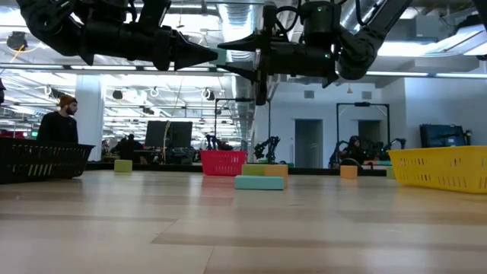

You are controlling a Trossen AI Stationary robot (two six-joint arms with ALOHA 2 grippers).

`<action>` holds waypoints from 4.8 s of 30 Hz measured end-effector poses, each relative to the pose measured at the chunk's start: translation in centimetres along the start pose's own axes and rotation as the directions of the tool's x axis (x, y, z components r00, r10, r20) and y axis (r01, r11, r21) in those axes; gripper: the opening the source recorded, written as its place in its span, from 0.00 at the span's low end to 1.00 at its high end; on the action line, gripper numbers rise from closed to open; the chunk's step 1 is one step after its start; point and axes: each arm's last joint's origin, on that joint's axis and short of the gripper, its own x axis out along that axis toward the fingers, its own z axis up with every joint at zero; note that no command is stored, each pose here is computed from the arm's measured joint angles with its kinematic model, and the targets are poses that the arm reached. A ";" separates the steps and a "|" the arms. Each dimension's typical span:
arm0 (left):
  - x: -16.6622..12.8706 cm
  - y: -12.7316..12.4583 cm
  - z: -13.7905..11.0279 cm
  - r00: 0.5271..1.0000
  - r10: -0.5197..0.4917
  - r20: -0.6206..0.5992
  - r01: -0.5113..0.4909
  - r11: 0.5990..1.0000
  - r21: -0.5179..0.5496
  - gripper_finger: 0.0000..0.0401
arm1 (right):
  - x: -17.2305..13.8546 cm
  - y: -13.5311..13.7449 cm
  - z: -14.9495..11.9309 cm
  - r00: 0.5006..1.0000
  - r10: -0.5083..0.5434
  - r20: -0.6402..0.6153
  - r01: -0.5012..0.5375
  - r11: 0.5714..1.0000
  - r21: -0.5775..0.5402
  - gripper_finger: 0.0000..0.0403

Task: Sort & place blocks by color
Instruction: Put the light blue block into the red bin, then put the light green block into the black bin

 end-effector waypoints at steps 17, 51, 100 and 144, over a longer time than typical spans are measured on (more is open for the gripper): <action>0.0 0.2 0.4 0.999 0.017 0.045 -0.019 0.999 0.040 0.49 | 0.1 0.3 -0.3 1.000 0.004 0.003 -0.004 1.000 0.011 0.33; 0.1 0.4 -0.6 0.978 0.176 -0.108 -0.175 0.984 0.026 0.28 | -0.9 -2.2 1.8 0.998 -0.055 -0.032 0.052 0.995 -0.081 0.67; 11.9 12.7 -7.5 0.540 -0.218 -0.813 -0.303 0.850 -0.430 0.57 | -12.2 5.5 7.0 0.647 -0.757 -0.088 0.672 0.621 -0.404 0.67; 6.6 -8.2 -3.1 0.903 -0.327 -0.279 0.245 0.924 -0.293 0.47 | -10.0 11.2 -5.7 0.543 -0.717 -0.437 0.372 0.672 -0.641 0.67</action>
